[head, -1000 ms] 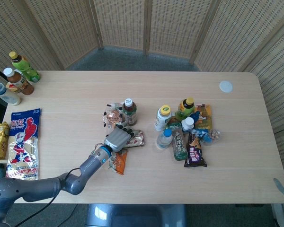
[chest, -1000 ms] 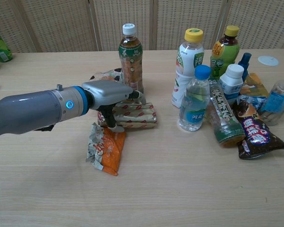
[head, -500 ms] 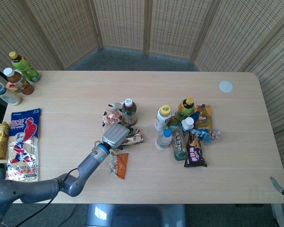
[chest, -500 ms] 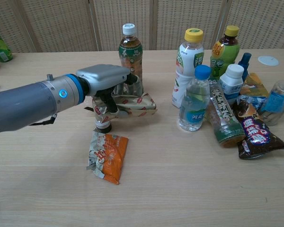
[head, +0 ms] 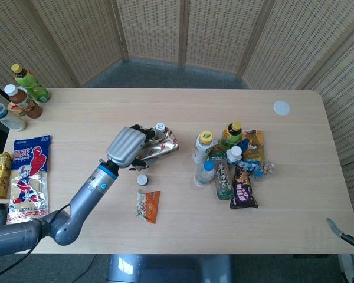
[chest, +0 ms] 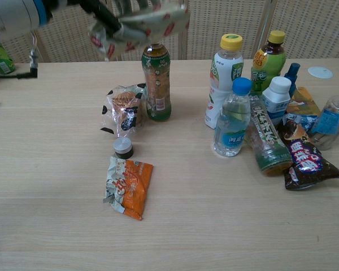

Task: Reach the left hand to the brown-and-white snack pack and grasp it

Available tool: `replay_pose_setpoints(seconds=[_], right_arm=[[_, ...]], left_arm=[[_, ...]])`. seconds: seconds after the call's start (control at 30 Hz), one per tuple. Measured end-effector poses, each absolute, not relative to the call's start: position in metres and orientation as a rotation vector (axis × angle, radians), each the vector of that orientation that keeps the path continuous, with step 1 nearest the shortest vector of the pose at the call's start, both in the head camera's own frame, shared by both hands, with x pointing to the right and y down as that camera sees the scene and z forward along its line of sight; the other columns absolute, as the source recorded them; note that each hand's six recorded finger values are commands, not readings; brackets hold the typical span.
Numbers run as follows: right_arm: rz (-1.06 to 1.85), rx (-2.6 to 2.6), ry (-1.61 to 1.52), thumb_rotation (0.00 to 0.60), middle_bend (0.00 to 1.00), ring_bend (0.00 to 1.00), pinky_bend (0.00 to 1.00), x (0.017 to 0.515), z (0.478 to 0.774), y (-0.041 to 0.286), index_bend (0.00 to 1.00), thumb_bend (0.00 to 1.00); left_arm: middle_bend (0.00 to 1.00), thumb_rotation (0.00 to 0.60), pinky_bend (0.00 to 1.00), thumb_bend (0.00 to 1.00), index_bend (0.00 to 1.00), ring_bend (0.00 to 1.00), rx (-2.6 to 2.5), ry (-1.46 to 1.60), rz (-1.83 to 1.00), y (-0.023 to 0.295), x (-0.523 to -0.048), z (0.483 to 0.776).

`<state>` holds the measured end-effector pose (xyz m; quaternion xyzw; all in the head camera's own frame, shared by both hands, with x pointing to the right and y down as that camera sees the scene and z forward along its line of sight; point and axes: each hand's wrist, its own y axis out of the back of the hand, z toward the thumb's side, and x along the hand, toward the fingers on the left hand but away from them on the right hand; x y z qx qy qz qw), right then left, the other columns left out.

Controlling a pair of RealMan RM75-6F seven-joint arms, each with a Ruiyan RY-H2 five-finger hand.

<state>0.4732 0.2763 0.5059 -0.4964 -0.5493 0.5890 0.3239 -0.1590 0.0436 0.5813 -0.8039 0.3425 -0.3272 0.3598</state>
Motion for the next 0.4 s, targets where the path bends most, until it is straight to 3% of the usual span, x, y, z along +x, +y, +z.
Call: replay_pose_setpoints(seconds=[0.17,0.4], right_arm=[[1.533,-1.31,-1.447,0.387,0.0,0.0,0.0,0.472,0.508,0.276,0.0,0.15],[1.531,-1.314,-1.445,0.389,0.0,0.0,0.0,0.471,0.509,0.274,0.0,0.15]], left_arm=[[0.49,0.6,0.35,0.29,0.47,0.51,-2.062,0.97,-0.756,0.024,-0.161,0.539],[0.49,0.6,0.35,0.29,0.47,0.51,-2.061,0.987,-0.735,0.02,-0.161,0.525]])
